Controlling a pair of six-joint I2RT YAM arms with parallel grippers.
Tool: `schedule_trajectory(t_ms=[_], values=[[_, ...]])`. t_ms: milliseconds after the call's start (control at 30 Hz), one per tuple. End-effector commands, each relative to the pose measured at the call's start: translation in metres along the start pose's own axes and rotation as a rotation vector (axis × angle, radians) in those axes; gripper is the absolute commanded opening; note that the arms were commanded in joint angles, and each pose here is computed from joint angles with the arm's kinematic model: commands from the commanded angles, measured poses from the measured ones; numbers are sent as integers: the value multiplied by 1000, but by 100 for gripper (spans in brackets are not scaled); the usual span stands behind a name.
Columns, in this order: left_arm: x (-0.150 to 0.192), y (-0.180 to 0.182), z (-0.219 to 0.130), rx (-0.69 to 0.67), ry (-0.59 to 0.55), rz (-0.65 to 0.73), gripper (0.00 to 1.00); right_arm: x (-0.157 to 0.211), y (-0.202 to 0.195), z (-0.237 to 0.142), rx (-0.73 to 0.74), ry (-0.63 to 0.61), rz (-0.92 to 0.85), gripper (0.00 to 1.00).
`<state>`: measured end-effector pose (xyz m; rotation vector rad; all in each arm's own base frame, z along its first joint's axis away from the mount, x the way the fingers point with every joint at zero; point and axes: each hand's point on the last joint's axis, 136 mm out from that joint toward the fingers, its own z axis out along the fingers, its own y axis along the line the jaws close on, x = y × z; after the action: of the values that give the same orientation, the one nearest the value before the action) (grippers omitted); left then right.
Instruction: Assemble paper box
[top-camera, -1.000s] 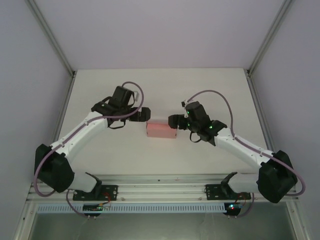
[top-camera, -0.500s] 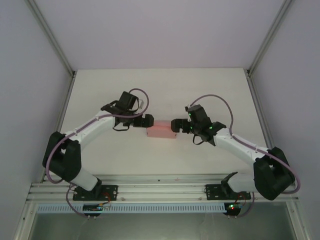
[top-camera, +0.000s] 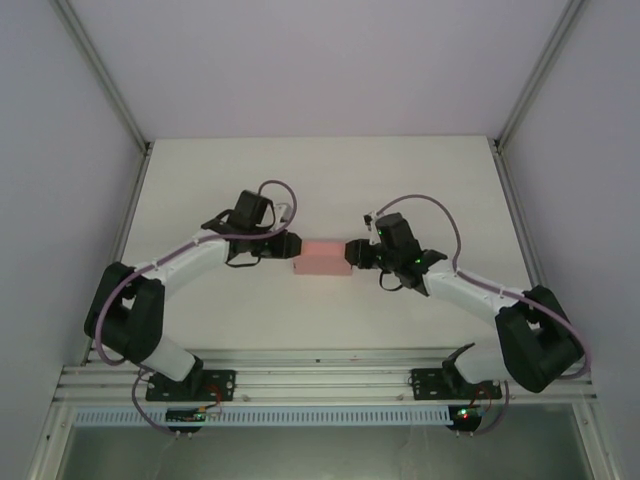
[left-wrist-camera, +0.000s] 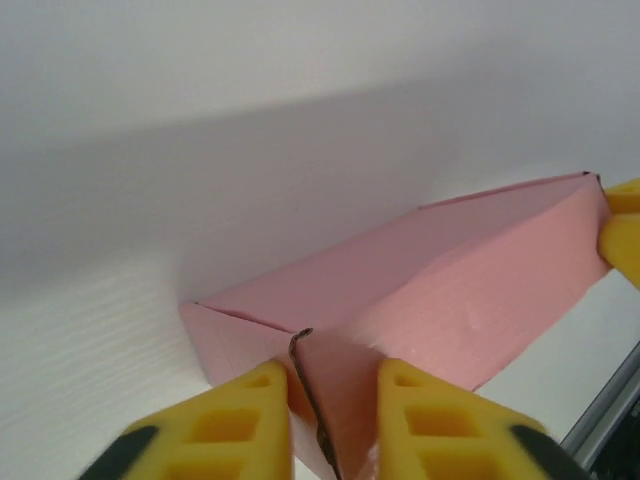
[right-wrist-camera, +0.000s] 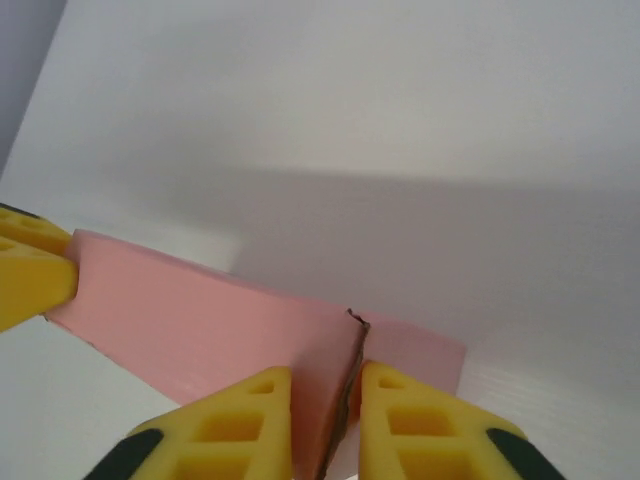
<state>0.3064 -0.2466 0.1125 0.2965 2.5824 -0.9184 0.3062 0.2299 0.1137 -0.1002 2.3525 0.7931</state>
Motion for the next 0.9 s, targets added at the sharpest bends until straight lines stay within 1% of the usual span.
schedule_trajectory(t_ms=[0,67,167,267,333,367,400,433,467,500,533,567,600,633,667,700,733,767,833,867], values=[[45,26,19,-48,139,-68,0,74,-51,9,149,205,108,10],[46,25,19,-38,137,-68,0,76,-50,9,133,186,114,6],[44,21,17,-23,124,-60,0,76,-51,5,139,167,137,5],[39,18,13,-18,106,-51,0,73,-48,2,133,160,138,6],[33,15,9,-24,92,-37,1,68,-41,0,113,162,138,10],[27,12,6,-27,82,-25,9,62,-38,-2,108,153,139,12],[22,11,4,-33,70,-16,20,55,-34,-3,102,148,134,17],[13,7,0,-36,51,1,30,45,-30,-5,102,133,123,20],[5,4,-4,-45,35,14,45,36,-25,-6,101,122,121,21],[-4,1,-8,-55,15,29,48,26,-20,-9,93,111,86,25],[-15,-3,-14,-65,-9,48,49,15,-14,-11,88,99,63,37],[-24,-5,-20,-81,-31,58,58,5,-8,-14,82,83,42,40],[-33,-8,-26,-95,-53,69,75,-5,-3,-16,77,71,26,41],[-42,-11,-34,-111,-80,82,90,-16,2,-20,74,57,5,46],[-51,-10,-41,-137,-108,90,100,-24,6,-22,70,45,-18,54],[-59,-10,-49,-167,-141,98,100,-33,9,-25,69,33,-41,71],[-65,-7,-57,-200,-169,100,100,-40,12,-27,65,23,-61,90],[-71,-2,-65,-244,-198,93,100,-46,18,-28,35,14,-101,99],[-81,12,-84,-328,-263,73,100,-56,34,-29,-45,0,-218,99],[-84,21,-93,-369,-294,50,100,-55,43,-29,-97,9,-303,99]])
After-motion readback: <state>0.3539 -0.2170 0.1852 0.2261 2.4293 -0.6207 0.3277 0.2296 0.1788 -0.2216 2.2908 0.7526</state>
